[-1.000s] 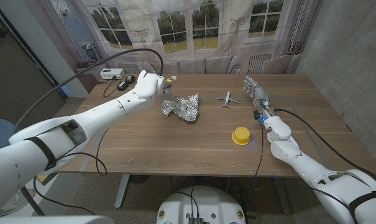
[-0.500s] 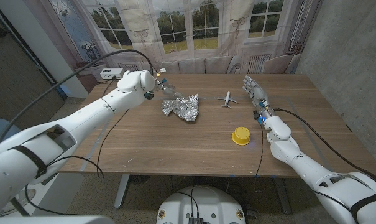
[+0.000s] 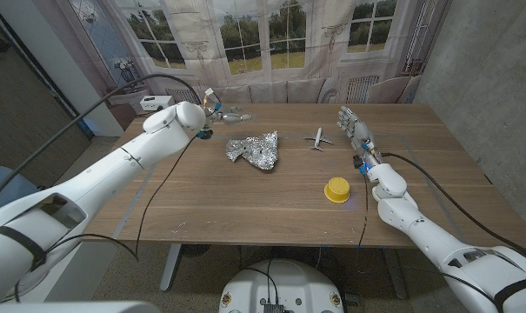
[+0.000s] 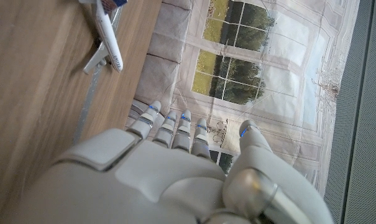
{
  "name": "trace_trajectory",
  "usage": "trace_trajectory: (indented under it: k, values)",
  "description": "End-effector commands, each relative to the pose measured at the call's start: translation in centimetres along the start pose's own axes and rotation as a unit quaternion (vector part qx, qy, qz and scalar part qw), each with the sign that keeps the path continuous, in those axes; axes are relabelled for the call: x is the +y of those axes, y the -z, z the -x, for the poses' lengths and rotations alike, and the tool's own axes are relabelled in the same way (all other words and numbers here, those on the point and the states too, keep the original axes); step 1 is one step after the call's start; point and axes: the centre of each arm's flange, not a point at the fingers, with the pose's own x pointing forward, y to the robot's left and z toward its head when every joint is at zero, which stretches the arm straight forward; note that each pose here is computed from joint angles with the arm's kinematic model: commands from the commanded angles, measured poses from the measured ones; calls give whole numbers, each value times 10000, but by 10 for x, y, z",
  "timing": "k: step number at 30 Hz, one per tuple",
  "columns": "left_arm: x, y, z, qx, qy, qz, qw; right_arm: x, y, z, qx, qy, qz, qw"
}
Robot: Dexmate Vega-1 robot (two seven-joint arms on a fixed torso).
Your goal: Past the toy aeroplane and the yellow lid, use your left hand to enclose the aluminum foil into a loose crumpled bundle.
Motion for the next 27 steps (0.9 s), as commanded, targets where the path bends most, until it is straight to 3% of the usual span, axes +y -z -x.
trace_trajectory:
  k: [1, 7, 17, 20, 22, 26, 27]
  values:
    - [-4, 22, 30, -448, -692, 1820, 9798, 4, -7, 1, -38, -219, -305, 9993]
    - [-8, 29, 36, -920, -729, 2537, 9601, 1, -14, 2, -80, -259, -429, 9987]
    - [-17, 44, 41, -1489, -695, 3473, 9232, -8, -40, 23, -233, -16, -334, 9992]
    - [-21, 48, 43, -1575, -602, 3673, 9147, -6, -44, 30, -238, 63, -265, 9993]
    - [-25, 52, 42, -1651, -505, 3920, 9036, -2, -44, 37, -227, 95, -240, 9994]
    - [-28, 55, 40, -1681, -422, 4012, 8994, 4, -44, 42, -228, 106, -222, 9994]
    - [-30, 56, 40, -1747, -374, 4120, 8935, 9, -46, 46, -258, 104, -203, 9994]
